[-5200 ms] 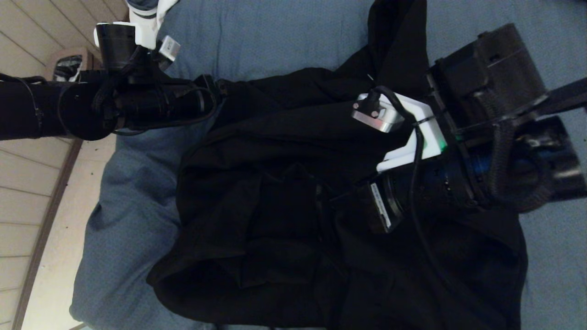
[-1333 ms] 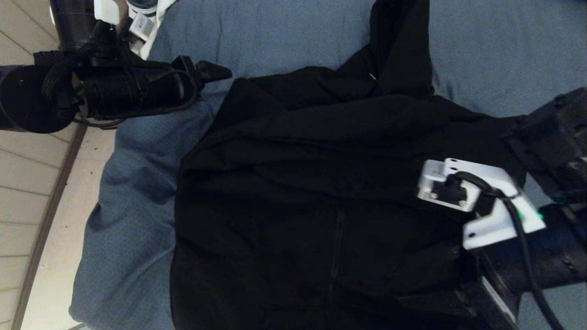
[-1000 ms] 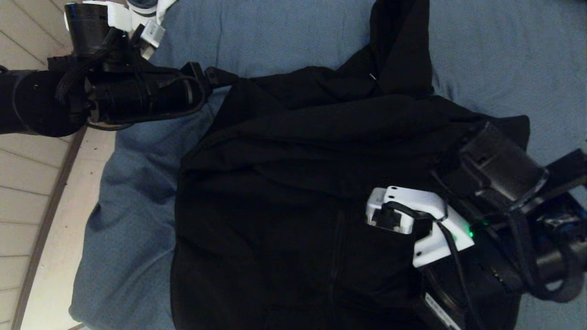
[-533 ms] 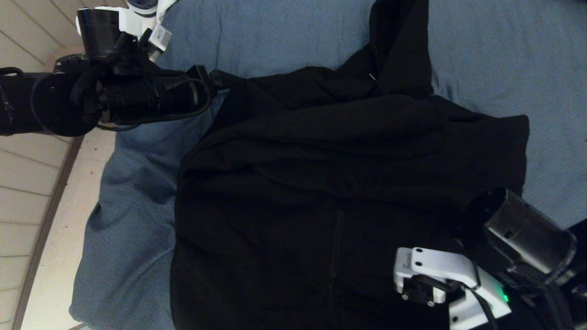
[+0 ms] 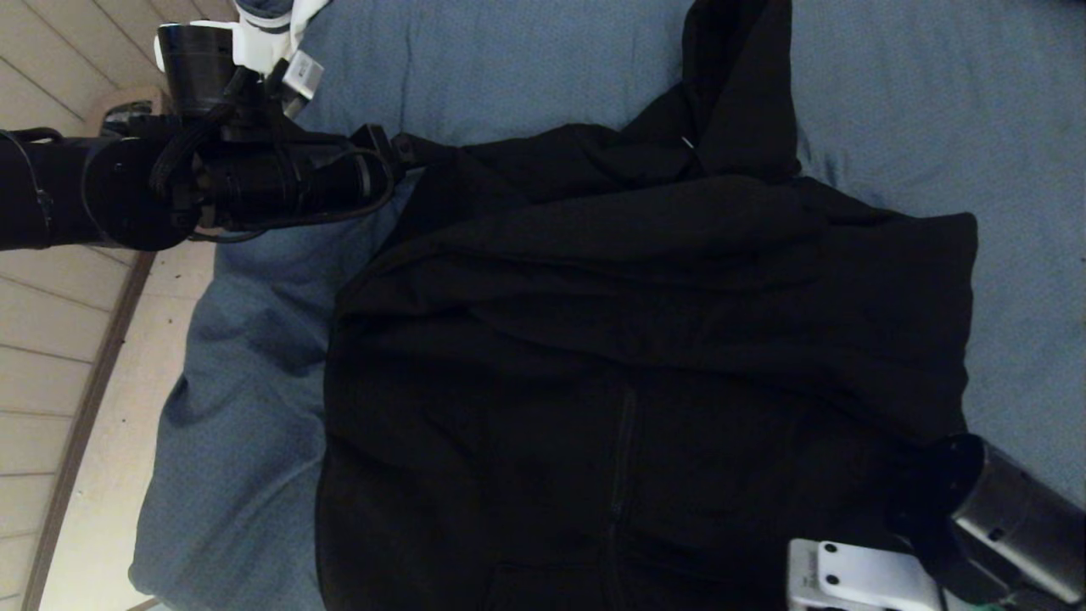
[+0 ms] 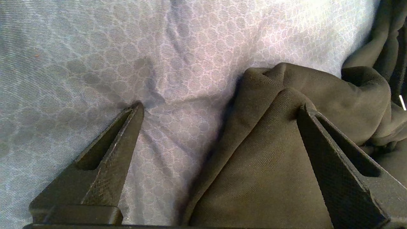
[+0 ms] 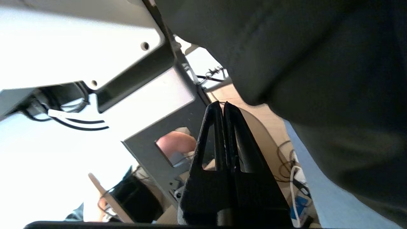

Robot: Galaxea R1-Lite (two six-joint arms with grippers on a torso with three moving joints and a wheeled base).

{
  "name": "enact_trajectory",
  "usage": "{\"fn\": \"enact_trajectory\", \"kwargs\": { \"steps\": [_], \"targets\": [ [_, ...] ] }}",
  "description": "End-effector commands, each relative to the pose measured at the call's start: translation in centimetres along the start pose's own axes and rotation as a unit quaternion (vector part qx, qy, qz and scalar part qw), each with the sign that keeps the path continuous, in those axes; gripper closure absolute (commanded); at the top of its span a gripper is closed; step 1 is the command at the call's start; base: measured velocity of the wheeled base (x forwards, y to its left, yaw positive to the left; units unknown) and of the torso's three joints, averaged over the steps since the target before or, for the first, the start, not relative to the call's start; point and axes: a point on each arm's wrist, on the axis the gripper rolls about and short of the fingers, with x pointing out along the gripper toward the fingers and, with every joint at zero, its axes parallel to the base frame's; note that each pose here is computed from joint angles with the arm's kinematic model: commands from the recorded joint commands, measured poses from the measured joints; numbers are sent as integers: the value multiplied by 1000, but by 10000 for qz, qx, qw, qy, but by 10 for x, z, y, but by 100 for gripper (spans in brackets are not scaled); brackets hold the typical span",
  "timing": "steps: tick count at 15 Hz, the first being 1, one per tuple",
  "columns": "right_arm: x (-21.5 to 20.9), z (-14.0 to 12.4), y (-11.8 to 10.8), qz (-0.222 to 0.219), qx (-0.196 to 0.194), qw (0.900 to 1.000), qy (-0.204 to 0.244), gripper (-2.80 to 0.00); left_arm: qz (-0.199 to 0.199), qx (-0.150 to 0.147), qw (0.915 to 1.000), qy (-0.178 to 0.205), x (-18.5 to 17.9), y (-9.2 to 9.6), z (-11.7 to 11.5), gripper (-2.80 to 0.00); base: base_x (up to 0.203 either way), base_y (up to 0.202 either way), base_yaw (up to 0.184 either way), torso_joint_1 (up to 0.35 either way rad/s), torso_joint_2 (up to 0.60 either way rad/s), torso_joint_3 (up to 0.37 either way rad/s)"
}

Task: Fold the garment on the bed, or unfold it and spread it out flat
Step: Unfold the black sweatshirt

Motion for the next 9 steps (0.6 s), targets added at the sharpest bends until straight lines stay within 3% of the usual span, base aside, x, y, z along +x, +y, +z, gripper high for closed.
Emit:
{"fn": "enact_trajectory", "kwargs": {
  "steps": [1, 4, 6, 9],
  "targets": [
    [-9, 6, -2, -204, 11, 9994, -284, 0, 26, -32, 10000, 40, 3, 2, -2, -280, 0, 0, 0, 0, 0, 0],
    [0, 39, -15, -635, 272, 9943, -815, 0, 20, -43, 10000, 26, 2, 2, -1, -280, 0, 0, 0, 0, 0, 0],
    [11, 57, -26, -806, 482, 9912, -935, 0, 26, -51, 10000, 23, 2, 2, -1, -280, 0, 0, 0, 0, 0, 0],
    [11, 63, -30, -879, 501, 9895, -1029, 0, 25, -51, 10000, 20, 2, 2, -1, -280, 0, 0, 0, 0, 0, 0]
  ]
}}
